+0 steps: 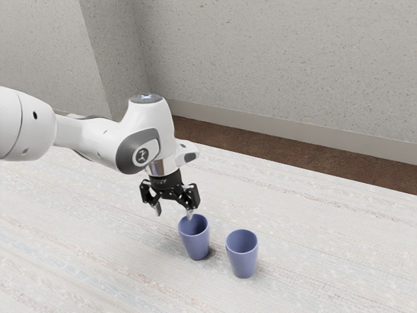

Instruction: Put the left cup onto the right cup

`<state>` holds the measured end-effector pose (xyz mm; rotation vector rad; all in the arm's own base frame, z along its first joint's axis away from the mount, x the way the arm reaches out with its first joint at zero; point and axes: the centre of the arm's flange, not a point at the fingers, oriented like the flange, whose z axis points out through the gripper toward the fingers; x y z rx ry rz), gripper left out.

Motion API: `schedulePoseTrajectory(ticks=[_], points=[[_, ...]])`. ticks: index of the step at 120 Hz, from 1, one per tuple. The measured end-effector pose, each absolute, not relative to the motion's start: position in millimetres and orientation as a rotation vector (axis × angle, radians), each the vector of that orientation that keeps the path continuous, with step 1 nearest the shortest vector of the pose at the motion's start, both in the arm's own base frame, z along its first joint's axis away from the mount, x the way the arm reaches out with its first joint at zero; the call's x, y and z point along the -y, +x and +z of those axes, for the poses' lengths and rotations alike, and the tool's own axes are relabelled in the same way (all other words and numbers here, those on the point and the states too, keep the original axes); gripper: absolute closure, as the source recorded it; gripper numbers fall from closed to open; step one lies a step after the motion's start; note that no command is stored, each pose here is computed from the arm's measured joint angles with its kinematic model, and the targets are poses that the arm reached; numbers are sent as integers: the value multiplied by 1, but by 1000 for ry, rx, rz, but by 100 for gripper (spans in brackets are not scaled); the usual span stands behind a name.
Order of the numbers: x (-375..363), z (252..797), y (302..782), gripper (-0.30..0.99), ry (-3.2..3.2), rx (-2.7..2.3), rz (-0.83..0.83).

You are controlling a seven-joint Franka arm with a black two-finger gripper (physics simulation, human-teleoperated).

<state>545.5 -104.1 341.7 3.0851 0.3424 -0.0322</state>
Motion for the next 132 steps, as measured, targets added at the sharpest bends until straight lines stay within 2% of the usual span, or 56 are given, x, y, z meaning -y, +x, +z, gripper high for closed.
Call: schedulePoseTrajectory(ticks=[132], points=[[113, 306, 556, 7, 3095, -325, -74]])
